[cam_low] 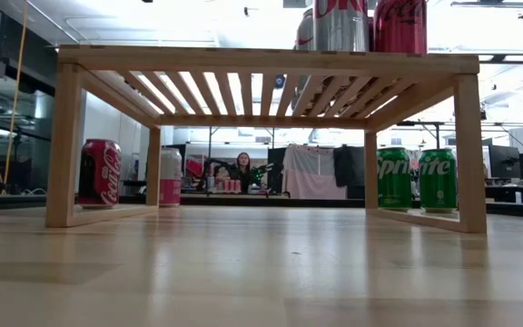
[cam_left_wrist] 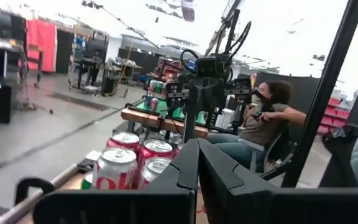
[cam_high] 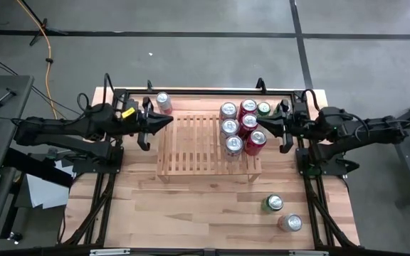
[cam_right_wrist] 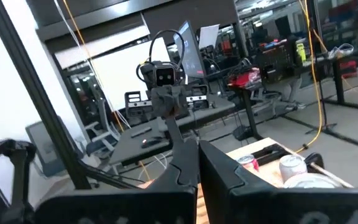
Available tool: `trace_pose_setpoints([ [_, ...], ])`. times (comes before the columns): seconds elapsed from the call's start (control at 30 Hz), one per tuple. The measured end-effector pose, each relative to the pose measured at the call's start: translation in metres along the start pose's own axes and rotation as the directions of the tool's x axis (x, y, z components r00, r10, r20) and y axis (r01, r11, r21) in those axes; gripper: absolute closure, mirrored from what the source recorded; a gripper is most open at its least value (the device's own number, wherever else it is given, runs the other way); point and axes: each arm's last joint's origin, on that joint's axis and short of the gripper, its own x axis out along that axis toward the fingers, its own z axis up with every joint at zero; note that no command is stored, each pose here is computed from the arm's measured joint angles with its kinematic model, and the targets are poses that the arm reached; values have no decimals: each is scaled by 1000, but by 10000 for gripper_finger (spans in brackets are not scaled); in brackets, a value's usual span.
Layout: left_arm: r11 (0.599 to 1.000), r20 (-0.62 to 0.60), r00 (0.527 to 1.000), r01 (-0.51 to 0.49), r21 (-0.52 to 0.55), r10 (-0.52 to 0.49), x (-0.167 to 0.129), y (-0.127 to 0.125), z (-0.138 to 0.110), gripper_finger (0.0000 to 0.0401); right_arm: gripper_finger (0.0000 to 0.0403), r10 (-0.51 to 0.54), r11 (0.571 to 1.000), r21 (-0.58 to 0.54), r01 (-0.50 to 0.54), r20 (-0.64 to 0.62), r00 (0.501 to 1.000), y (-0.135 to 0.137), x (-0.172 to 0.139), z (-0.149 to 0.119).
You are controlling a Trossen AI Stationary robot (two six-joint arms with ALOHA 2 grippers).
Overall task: Place canned beverage on shelf
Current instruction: Adjust the red soda cans on the shelf
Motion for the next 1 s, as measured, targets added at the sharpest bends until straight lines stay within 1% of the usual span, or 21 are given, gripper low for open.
trace_pose_setpoints([
  [0.1, 1000, -16, 1000, -4, -20, 4, 0, 0, -1, 401, 403, 1, 1000, 8, -1, -1, 1000, 0, 0, 0],
  [0.17, 1000, -25, 1000, -9, 0, 9, 0, 1, -2, 400, 403, -1, 999, -32, 1, -5, 1000, 0, 0, 0],
  [0.27, 996, -8, 997, -75, 52, 76, 0, 3, -2, 400, 403, -10, 993, -115, 9, -2, 1000, 0, 0, 0],
  [0.3, 993, -3, 995, -101, 61, 101, 0, 4, -2, 400, 403, -24, 992, -127, 24, 2, 1000, -1, 0, 0],
  [0.37, 991, 7, 992, -124, 58, 124, 0, 5, -1, 400, 403, -49, 991, -121, 50, 8, 999, -1, 0, 0],
  [0.53, 991, 9, 992, -123, 56, 123, -1, 5, 0, 400, 403, -85, 990, -116, 86, 18, 996, -2, 0, 0],
  [0.63, 991, 9, 992, -124, 56, 123, -1, 5, 0, 400, 403, -91, 989, -113, 94, 26, 995, -2, 0, 1],
  [0.83, 985, 17, 987, -161, 55, 161, -1, 6, 0, 400, 403, -92, 989, -114, 94, 24, 995, -2, 2, 0],
  [1.0, 985, 17, 987, -162, 53, 161, -1, 6, 0, 400, 403, -92, 989, -114, 94, 24, 995, -2, 2, 0],
])
